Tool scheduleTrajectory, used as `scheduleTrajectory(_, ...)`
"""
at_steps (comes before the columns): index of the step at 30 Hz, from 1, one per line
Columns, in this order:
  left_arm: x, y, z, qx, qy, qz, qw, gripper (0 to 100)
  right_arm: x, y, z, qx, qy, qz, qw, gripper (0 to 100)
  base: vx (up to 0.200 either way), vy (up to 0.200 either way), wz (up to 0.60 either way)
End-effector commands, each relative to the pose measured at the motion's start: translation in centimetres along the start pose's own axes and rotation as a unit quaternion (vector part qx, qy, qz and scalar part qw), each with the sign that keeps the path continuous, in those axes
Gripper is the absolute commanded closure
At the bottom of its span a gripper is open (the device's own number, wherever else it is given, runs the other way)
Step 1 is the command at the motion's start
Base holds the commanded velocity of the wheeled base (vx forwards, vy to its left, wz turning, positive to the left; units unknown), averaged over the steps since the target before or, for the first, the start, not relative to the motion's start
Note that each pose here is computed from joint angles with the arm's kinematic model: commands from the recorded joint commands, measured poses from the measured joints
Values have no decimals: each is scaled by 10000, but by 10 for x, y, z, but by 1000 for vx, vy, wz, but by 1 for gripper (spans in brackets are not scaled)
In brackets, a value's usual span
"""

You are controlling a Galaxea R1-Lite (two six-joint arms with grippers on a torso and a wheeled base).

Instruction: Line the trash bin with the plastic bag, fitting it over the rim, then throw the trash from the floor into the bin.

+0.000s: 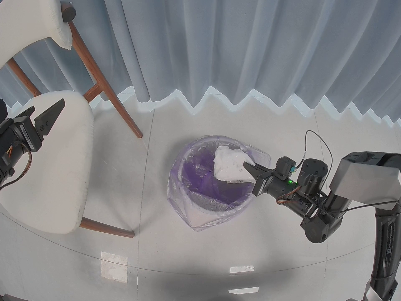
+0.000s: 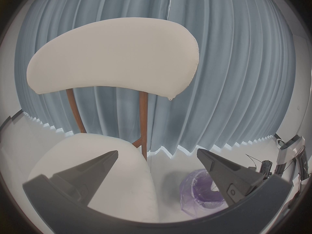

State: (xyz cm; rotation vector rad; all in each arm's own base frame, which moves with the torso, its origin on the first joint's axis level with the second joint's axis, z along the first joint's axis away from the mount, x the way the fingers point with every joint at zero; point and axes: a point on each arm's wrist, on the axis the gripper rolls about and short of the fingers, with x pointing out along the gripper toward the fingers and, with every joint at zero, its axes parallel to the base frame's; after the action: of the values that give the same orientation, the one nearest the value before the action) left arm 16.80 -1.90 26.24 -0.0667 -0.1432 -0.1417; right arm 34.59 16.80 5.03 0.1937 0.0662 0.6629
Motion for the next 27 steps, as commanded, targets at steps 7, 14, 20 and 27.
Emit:
scheduleTrajectory(7,0,0,-3,-3,47,0,10000,0,27,-14,-33,40,120,-178,9998,100,0,0,0)
scheduleTrajectory(14,-1,1,-5,-2,84,17,10000,0,33,-11,-39,37,124,-124,9998,100,0,0,0)
scheduleTrajectory(20,-1,1,-6,-3,100,18,9999,0,37,-12,-43,35,116,-122,9999,0,0,0,0)
scheduleTrajectory(27,-5,0,-1,-10,-91,-132,9999,0,37,-9,-28,9,-84,-89,9999,0,0,0,0)
